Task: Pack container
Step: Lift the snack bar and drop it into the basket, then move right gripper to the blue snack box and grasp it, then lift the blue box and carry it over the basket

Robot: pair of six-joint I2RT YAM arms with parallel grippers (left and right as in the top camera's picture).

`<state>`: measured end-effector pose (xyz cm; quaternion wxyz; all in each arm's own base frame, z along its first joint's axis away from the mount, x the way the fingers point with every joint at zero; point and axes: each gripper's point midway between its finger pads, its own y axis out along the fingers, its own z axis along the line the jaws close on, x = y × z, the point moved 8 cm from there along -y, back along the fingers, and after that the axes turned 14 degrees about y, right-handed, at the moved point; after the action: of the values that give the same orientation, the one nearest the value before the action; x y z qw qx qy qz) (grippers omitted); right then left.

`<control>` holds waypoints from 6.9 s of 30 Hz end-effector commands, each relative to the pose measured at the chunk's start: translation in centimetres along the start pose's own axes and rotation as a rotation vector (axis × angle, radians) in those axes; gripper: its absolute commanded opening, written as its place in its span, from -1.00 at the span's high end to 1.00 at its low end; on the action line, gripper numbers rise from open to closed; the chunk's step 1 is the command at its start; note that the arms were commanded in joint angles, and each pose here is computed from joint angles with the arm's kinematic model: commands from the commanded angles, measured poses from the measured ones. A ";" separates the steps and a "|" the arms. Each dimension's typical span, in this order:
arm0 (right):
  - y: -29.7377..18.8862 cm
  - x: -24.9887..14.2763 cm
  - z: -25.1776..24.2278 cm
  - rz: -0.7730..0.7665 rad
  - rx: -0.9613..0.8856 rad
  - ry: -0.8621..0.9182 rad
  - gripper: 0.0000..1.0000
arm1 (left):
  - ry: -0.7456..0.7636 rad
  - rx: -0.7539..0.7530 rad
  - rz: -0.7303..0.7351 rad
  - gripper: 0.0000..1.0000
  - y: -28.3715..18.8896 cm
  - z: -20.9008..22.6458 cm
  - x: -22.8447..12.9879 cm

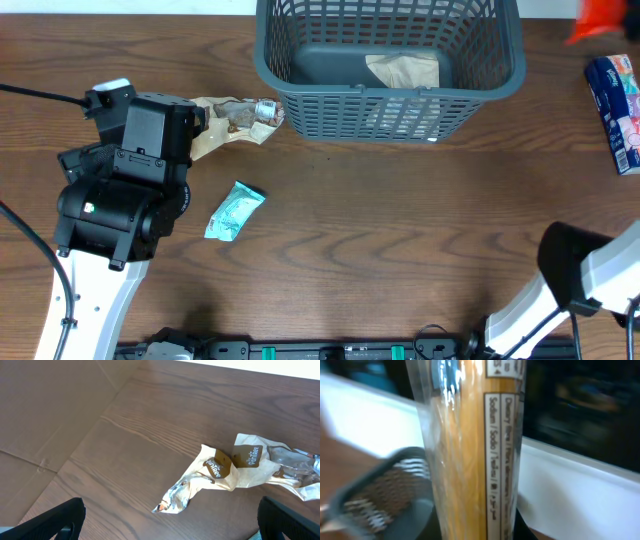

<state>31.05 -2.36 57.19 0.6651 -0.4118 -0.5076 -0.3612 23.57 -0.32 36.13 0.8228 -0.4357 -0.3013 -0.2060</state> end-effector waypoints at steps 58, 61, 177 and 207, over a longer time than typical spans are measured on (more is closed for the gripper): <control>26.3 -24.1 0.3 0.830 -0.058 0.135 -0.20 | -0.002 0.021 -0.010 -0.97 -0.3 0.6 0.3; 25.8 -21.3 -0.6 0.720 -0.155 0.154 -0.24 | -0.002 0.021 -0.010 -0.97 -0.3 0.6 0.3; 6.9 -43.2 -40.5 0.808 -0.641 0.872 0.98 | -0.002 0.021 -0.010 -0.97 -0.3 0.6 0.3; 5.1 -1.1 0.3 0.060 0.036 0.074 0.98 | -0.002 0.021 -0.010 -0.97 -0.3 0.6 0.3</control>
<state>31.74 -1.55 58.32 0.6528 -0.4062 -0.5097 -0.3862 23.57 -0.32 36.13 0.8228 -0.4357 -0.3013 -0.2060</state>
